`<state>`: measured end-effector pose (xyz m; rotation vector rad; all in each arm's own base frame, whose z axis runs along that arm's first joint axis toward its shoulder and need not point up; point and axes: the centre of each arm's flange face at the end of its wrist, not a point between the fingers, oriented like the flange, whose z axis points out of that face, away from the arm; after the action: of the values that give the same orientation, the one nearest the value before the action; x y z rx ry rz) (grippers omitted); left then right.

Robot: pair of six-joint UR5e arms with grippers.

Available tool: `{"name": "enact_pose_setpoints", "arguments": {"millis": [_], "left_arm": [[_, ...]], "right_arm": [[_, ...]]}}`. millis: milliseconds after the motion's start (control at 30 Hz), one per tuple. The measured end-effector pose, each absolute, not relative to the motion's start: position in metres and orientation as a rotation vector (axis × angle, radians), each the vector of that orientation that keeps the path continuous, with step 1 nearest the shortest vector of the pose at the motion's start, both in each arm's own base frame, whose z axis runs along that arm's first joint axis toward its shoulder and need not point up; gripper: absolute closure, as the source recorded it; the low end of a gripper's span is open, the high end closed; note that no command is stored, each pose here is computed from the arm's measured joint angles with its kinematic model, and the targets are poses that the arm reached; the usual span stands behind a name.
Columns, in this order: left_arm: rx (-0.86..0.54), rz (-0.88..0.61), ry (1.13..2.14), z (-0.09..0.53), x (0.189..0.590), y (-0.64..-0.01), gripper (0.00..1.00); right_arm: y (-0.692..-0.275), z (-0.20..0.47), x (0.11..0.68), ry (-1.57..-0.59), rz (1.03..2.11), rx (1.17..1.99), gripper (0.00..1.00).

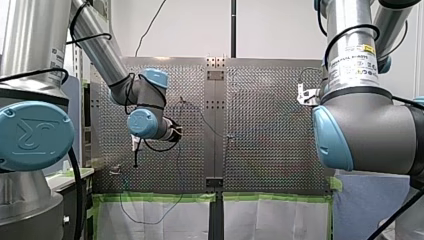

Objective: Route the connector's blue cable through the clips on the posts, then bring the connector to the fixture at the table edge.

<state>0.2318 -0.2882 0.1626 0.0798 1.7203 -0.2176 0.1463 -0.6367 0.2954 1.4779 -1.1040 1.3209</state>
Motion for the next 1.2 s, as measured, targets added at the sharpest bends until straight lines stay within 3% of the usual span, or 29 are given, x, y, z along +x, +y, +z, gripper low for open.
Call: {"name": "enact_pose_setpoints", "arguments": {"millis": [1200], "left_arm": [[0.075,-0.213,1.722,0.162,0.233,-0.287,0.00]], "right_arm": [[-0.649,0.292,0.114,-1.034,1.423,1.503,1.00]]}}
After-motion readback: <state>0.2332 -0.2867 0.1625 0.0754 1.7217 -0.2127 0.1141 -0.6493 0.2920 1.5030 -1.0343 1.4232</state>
